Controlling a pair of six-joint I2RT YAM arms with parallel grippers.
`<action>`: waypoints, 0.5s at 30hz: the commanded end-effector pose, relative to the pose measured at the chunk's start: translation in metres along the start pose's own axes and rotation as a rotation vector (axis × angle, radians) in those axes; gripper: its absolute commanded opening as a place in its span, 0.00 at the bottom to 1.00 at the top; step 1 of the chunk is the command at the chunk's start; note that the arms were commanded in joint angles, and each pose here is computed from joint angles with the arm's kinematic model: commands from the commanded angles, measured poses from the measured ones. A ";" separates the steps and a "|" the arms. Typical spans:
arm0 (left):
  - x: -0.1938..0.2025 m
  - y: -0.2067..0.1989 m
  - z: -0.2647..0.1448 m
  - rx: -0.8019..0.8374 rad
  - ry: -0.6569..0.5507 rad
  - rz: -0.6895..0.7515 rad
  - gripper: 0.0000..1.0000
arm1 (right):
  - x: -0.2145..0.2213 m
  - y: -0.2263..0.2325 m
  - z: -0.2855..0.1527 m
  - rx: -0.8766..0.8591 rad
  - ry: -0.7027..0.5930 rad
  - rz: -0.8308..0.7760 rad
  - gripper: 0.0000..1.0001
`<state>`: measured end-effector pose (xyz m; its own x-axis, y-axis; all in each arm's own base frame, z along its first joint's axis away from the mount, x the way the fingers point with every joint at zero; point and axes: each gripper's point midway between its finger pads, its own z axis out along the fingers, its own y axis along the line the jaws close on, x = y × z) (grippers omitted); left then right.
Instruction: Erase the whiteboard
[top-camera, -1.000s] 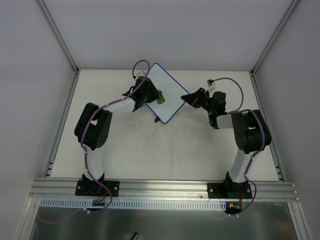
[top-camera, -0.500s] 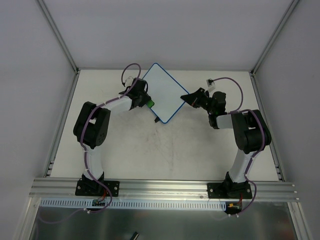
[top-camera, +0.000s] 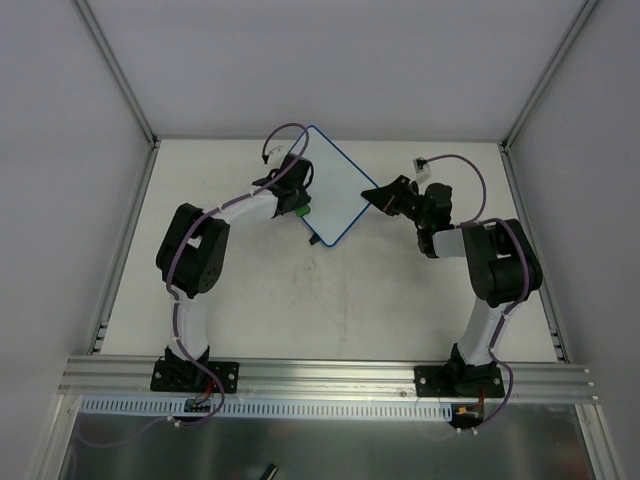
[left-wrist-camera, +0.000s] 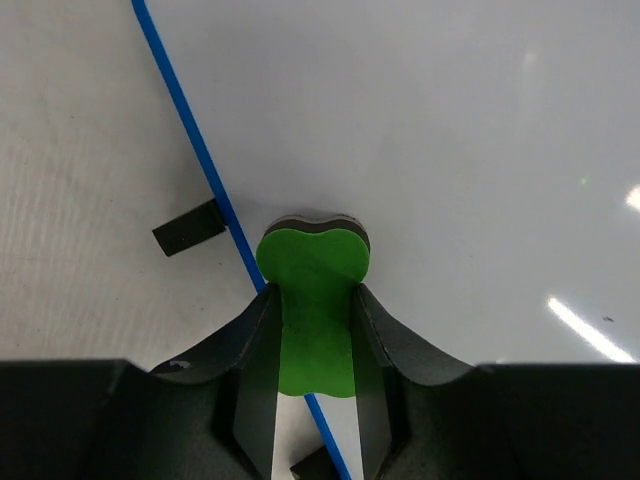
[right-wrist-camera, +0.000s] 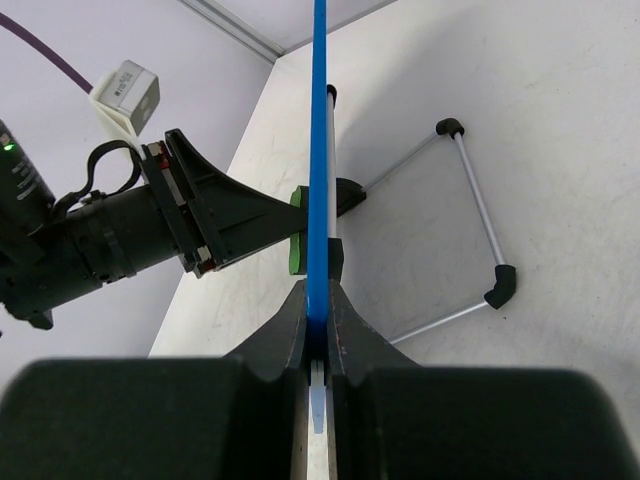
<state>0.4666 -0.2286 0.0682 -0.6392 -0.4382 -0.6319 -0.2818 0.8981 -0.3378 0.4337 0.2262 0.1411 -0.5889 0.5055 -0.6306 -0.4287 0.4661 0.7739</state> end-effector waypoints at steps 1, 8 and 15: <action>0.031 -0.027 -0.003 0.028 0.033 0.202 0.00 | 0.001 0.032 0.004 -0.123 0.025 -0.037 0.00; 0.024 -0.062 -0.001 0.163 0.013 0.228 0.00 | 0.001 0.033 0.004 -0.125 0.025 -0.039 0.00; 0.020 -0.110 -0.015 0.446 -0.017 0.346 0.00 | 0.001 0.032 0.005 -0.125 0.027 -0.037 0.00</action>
<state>0.4731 -0.2656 0.0891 -0.6521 -0.1774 -0.7371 -0.0125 0.9746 -0.2234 0.4356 0.2240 0.1406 -0.5844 0.5117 -0.6298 -0.4225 0.4708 0.7745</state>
